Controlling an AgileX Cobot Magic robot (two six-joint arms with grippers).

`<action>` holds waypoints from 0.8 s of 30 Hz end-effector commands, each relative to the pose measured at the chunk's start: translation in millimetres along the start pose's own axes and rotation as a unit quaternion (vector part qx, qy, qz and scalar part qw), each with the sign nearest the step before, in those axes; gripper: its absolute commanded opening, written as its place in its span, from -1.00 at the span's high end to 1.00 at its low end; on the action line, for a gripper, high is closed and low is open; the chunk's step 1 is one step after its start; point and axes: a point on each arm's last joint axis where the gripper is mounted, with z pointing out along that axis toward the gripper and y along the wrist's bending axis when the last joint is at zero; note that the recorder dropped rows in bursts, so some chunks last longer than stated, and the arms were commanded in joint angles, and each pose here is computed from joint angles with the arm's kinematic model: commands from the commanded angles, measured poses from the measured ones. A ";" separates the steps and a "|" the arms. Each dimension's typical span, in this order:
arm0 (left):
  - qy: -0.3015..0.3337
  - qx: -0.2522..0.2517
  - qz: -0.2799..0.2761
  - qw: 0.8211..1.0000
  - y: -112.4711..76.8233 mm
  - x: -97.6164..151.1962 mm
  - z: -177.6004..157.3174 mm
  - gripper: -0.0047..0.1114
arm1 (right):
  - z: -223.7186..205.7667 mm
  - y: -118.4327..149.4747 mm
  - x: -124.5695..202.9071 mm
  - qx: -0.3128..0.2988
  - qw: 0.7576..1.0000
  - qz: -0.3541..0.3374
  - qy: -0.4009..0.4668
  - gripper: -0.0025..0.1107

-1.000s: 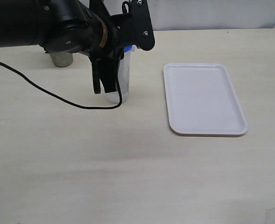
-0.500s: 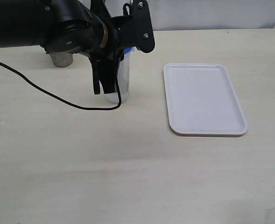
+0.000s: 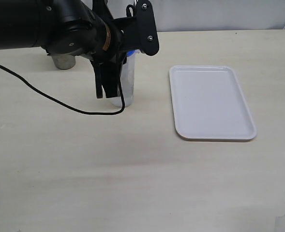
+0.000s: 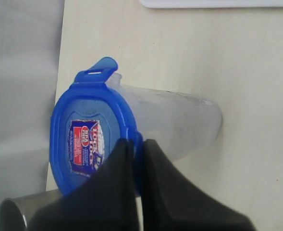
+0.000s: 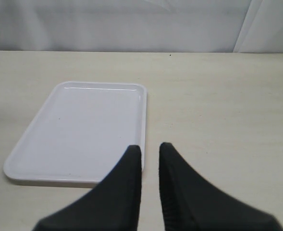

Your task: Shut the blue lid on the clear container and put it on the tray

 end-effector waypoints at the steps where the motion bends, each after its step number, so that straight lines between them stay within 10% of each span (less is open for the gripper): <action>1: -0.004 0.005 -0.004 1.000 -2.4 -1.7 1.5 0.92 | -0.2 0.2 0.1 -0.001 1.000 0.003 -0.002 0.72; 24: -0.007 0.009 0.002 1.000 -3.1 -2.3 1.5 0.92 | -0.2 0.2 0.1 -0.001 1.000 0.003 -0.002 0.72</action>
